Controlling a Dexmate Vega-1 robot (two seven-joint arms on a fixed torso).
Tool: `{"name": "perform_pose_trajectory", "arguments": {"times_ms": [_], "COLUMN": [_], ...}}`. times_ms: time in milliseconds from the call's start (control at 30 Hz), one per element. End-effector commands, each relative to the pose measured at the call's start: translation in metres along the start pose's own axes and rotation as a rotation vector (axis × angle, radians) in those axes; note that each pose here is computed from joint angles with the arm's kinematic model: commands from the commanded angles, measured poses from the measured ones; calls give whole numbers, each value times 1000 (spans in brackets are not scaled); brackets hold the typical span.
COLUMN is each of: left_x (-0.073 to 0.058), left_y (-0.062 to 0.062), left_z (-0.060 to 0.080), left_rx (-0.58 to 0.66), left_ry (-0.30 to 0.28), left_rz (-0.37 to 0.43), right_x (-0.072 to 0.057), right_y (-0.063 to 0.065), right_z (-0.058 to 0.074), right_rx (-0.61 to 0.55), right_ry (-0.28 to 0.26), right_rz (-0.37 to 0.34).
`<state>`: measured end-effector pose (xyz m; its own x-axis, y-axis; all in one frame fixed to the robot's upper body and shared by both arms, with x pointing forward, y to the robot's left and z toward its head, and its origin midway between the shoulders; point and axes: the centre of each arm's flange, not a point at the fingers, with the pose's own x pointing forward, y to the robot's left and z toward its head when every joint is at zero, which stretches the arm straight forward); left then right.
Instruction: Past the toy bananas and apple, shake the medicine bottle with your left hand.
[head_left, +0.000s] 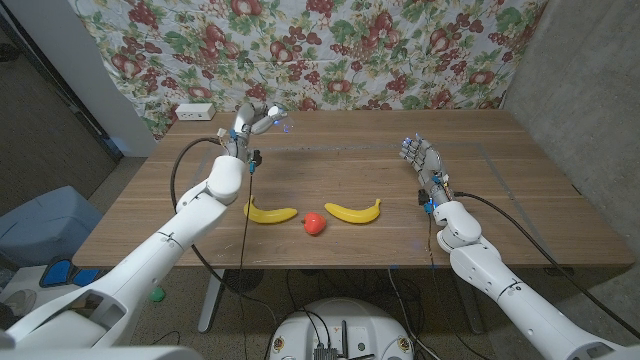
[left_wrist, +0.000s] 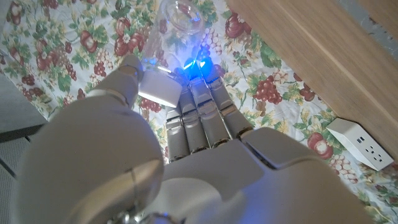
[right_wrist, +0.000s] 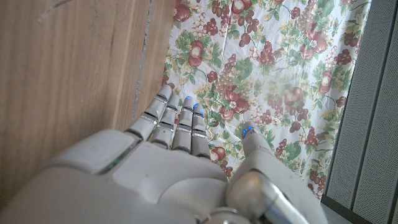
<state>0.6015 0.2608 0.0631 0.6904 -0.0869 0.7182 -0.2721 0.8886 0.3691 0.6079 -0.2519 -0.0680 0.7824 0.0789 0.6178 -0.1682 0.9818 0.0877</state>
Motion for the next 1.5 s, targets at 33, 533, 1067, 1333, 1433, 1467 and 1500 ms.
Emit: {"name": "perform_pose_trajectory", "arguments": {"times_ms": [33,533,1067,1333,1433,1467,1500], "left_x": [11,20,9,1,-2,-2,-2], "left_y": [-6,-13,-10,-9,-8,-8,-8], "left_z": [5,8,10,15,17,17,18], "left_rx": [99,166,148,203,242,254,265], "left_ry": [69,136,55,-4,-12,-13,-13], "left_rz": [-230,-402,-253,-139,-122,-123,-122], "right_x": [-2,-5,-8,-11,-11,-12,-12], "right_y": [-3,-6,-6,-6,-5,-5,-4], "right_z": [-1,0,0,1,1,1,1], "right_rx": [4,2,2,5,3,2,4], "right_ry": [-1,-4,-7,-10,-11,-12,-13], "right_rz": [-3,-3,-4,-6,-2,-1,-1]}}
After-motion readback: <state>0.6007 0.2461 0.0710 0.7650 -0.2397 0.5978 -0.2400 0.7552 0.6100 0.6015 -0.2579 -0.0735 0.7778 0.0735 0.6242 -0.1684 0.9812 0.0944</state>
